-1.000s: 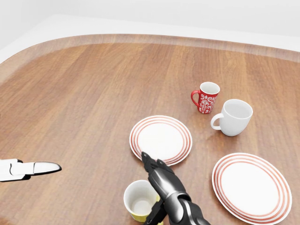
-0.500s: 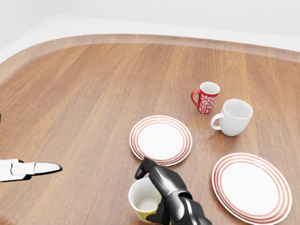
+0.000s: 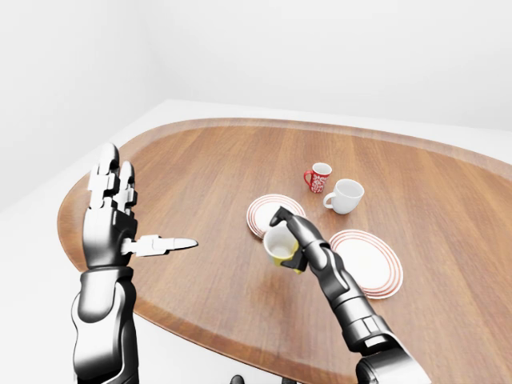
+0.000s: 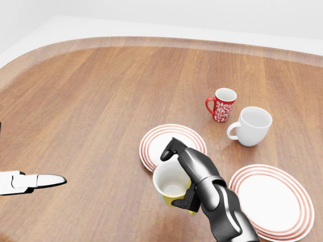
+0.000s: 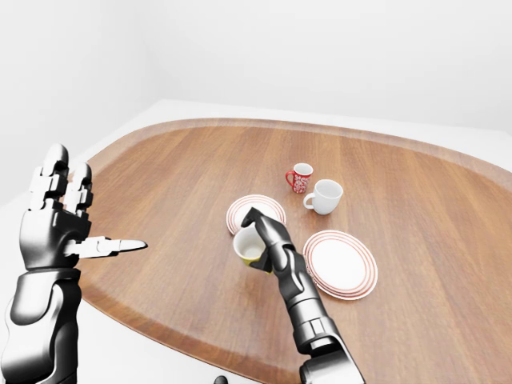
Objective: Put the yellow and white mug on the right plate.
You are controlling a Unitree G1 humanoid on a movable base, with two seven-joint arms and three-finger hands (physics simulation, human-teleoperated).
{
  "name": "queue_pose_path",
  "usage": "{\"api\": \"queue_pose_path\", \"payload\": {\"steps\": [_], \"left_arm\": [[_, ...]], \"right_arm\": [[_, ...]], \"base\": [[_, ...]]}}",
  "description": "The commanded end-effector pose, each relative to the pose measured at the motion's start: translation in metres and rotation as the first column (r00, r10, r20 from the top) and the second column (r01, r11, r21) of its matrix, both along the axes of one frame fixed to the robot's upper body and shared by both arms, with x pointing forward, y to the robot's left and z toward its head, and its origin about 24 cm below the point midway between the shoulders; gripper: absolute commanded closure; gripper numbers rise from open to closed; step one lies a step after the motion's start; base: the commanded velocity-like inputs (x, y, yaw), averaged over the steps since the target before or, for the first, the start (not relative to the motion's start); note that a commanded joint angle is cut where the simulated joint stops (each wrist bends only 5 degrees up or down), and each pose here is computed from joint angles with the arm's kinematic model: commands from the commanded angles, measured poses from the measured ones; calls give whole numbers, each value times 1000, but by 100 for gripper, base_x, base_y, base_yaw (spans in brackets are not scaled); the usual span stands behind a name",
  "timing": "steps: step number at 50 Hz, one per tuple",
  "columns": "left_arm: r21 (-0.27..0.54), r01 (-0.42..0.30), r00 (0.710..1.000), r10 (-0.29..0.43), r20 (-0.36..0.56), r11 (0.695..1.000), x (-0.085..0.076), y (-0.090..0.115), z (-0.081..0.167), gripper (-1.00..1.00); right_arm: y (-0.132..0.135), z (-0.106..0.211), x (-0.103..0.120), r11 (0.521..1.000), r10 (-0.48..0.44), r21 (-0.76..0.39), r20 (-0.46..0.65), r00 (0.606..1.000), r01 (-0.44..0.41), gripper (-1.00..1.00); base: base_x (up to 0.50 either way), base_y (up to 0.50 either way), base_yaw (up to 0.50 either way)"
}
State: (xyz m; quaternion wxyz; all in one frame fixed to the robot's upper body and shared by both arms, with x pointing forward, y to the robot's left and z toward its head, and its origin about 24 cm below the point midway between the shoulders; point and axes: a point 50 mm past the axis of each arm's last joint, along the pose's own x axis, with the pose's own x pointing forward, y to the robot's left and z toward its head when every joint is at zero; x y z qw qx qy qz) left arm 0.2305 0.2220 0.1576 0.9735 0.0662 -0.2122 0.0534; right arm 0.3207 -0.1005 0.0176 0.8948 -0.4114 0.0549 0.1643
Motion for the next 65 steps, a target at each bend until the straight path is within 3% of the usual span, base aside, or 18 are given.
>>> {"api": "queue_pose_path", "payload": {"steps": [1,11,23,38,53,65], "left_arm": [[0,-1,1000,1,-5,1000,1,0,-1,-100],[3,2,1000,-2,-7,1000,1,-1,-1,-100],[1,-2,1000,2,-15,1000,1,0,-3,-100],[2,0,1000,0,-25,1000,2,-1,-5,-100],[3,0,1000,0,-23,1000,2,-1,-5,-100],[3,0,999,0,-33,1000,3,-1,-7,-100]], "right_arm": [[-27,20,13,996,-68,50,30,997,67,100],[-64,32,26,989,-145,50,55,988,142,100],[-89,39,35,976,-213,66,71,975,208,100],[-134,42,42,933,-359,55,41,933,356,100],[-172,35,35,871,-491,5,-3,871,491,100],[-190,33,29,837,-548,-25,-7,837,547,100]], "base": [[0,0,0],[0,0,0],[0,0,0],[0,0,0],[0,0,0],[0,0,0]]}}
